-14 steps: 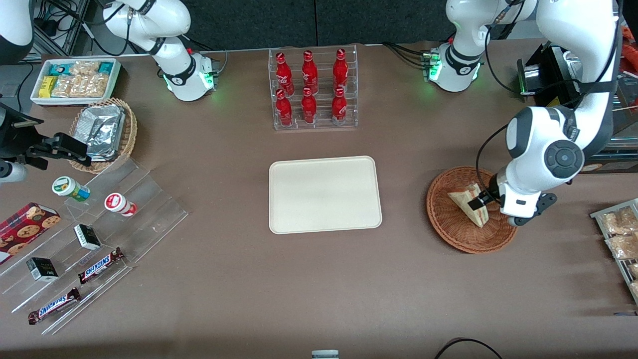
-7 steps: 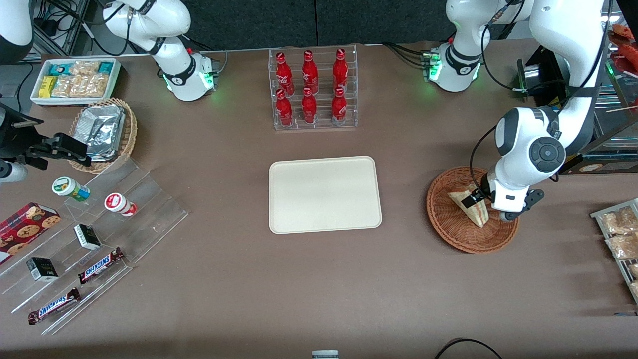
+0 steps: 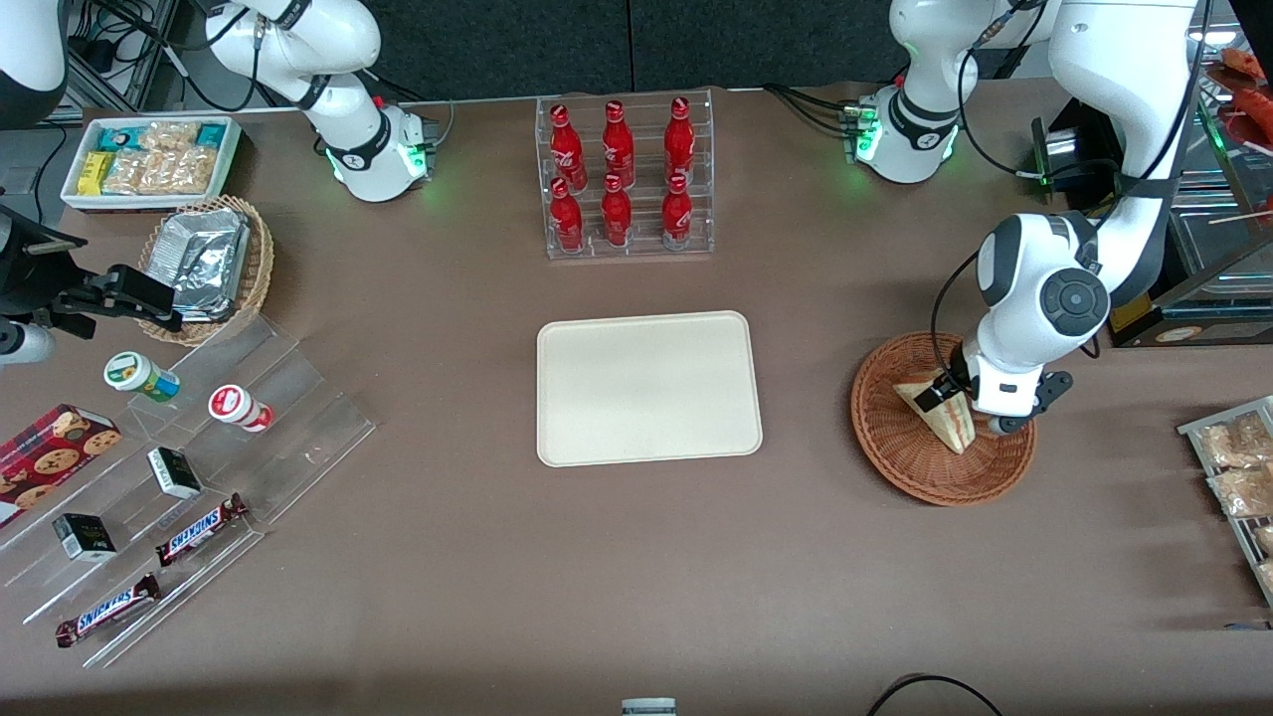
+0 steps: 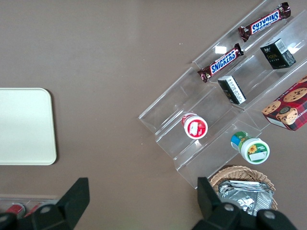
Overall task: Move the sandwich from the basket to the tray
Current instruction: 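Lift the sandwich upright out of the basket with the left gripper, then carry the sandwich over the cream tray with the left gripper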
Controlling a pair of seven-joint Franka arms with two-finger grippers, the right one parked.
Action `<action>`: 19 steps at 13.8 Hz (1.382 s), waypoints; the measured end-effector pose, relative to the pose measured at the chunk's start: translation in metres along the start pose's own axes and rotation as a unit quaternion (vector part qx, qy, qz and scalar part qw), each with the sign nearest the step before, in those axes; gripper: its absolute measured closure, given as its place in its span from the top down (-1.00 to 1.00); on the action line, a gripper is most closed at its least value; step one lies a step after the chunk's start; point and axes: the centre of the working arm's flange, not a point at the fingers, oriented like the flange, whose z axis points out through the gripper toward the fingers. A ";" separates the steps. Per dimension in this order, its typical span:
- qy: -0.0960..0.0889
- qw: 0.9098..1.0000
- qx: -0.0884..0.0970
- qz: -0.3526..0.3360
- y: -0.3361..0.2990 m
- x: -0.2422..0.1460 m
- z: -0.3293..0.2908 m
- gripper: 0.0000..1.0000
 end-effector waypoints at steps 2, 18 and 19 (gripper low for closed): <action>-0.002 1.000 0.001 -0.007 -0.002 -0.003 0.008 0.30; -0.009 0.987 -0.003 0.161 0.133 -0.139 -0.073 -0.70; -0.012 0.985 -0.006 0.173 0.151 -0.154 -0.070 -0.70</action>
